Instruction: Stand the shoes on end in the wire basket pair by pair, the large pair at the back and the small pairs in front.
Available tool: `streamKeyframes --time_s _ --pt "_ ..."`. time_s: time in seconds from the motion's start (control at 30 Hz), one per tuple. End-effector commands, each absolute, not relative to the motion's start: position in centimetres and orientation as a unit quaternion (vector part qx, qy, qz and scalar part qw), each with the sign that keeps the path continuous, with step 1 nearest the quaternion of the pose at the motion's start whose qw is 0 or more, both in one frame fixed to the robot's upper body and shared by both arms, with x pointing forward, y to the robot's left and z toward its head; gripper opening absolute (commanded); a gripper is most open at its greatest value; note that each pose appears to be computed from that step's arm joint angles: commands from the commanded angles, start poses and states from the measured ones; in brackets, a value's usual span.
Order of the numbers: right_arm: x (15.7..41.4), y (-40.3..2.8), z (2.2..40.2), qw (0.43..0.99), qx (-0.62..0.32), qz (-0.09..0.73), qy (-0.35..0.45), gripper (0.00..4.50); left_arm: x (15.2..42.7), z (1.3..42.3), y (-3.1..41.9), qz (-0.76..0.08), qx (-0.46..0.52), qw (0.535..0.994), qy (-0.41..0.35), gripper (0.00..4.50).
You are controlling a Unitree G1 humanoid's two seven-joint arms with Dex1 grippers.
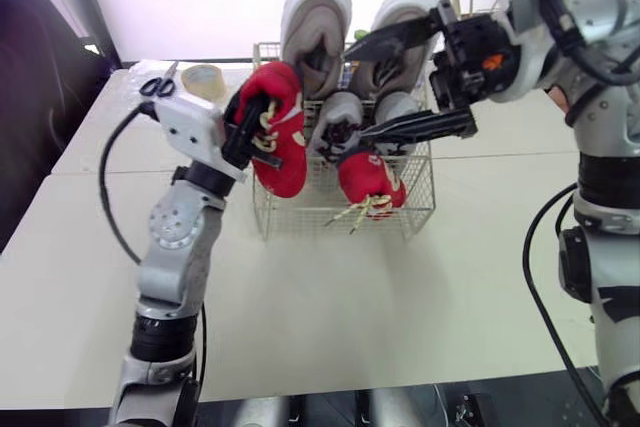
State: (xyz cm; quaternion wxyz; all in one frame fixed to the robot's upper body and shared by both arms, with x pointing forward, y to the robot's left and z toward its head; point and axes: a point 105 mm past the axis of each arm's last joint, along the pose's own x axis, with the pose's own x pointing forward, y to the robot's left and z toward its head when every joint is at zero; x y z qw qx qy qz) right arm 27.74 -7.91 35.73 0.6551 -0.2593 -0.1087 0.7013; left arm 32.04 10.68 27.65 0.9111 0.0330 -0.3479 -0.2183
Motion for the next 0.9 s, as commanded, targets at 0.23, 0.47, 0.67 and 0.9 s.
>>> streamKeyframes --time_s 0.23,0.47,0.67,0.9 --pt "26.8 -9.1 36.7 0.664 -0.268 0.686 -0.128 4.50 31.8 25.2 7.2 -0.240 0.053 0.894 -0.376 0.06" --pt "26.9 -9.2 36.4 0.666 -0.268 0.685 -0.124 4.50 31.8 24.3 6.1 -0.236 0.036 0.896 -0.376 0.06" --pt "27.0 -9.1 36.4 0.665 -0.268 0.686 -0.124 4.50 32.1 22.5 5.5 -0.229 0.034 0.904 -0.359 0.06" --pt "27.0 -9.0 36.4 0.665 -0.269 0.685 -0.126 4.50 32.1 21.7 4.9 -0.220 -0.001 0.914 -0.341 0.06"
